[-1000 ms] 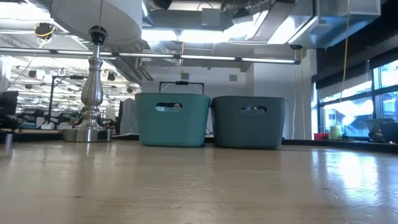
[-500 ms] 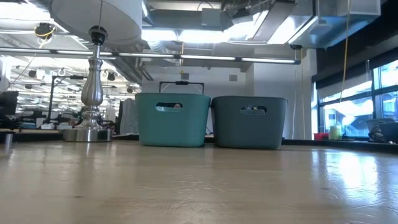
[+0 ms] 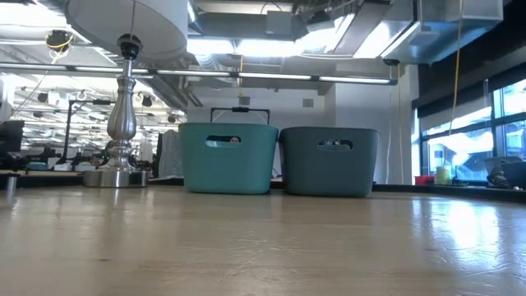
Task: Pick and place USB-C Cables
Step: Put the red and black charger cable into the green bin
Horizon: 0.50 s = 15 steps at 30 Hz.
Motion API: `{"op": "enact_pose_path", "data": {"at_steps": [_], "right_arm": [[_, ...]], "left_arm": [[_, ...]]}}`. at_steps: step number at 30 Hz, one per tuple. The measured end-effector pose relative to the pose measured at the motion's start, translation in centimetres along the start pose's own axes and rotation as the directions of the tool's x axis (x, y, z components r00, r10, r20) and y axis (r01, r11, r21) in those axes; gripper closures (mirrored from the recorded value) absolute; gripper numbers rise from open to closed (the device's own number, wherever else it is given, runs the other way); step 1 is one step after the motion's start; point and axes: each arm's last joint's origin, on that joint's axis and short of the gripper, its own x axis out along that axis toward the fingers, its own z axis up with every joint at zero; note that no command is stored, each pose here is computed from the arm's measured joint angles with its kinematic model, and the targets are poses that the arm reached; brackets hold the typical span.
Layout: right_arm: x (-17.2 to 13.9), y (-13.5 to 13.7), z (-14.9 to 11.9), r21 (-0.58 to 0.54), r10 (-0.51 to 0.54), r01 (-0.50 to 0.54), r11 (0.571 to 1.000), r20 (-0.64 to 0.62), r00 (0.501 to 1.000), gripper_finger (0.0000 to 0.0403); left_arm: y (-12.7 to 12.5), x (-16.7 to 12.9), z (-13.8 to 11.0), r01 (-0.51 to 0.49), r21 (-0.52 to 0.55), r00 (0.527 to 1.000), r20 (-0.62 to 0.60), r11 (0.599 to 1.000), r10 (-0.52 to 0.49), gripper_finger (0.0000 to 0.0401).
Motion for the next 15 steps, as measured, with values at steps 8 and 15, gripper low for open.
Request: {"op": "enact_pose_path", "data": {"at_steps": [8, 15], "right_arm": [[-0.8, 1.3, 1.3, 0.013, 0.123, -0.124, 0.992, 0.064, 0.99, 0.0381], [-0.8, 1.7, 1.7, -0.012, 0.16, -0.159, 0.987, 0.081, 0.984, 0.0382]], "left_arm": [[0.6, -0.3, -0.1, -0.142, 0.053, 0.987, -0.064, 0.988, 0.145, 0.0231], [1.6, -0.2, 0.1, -0.087, 0.035, 0.996, -0.027, 0.996, 0.088, 0.023]]}}
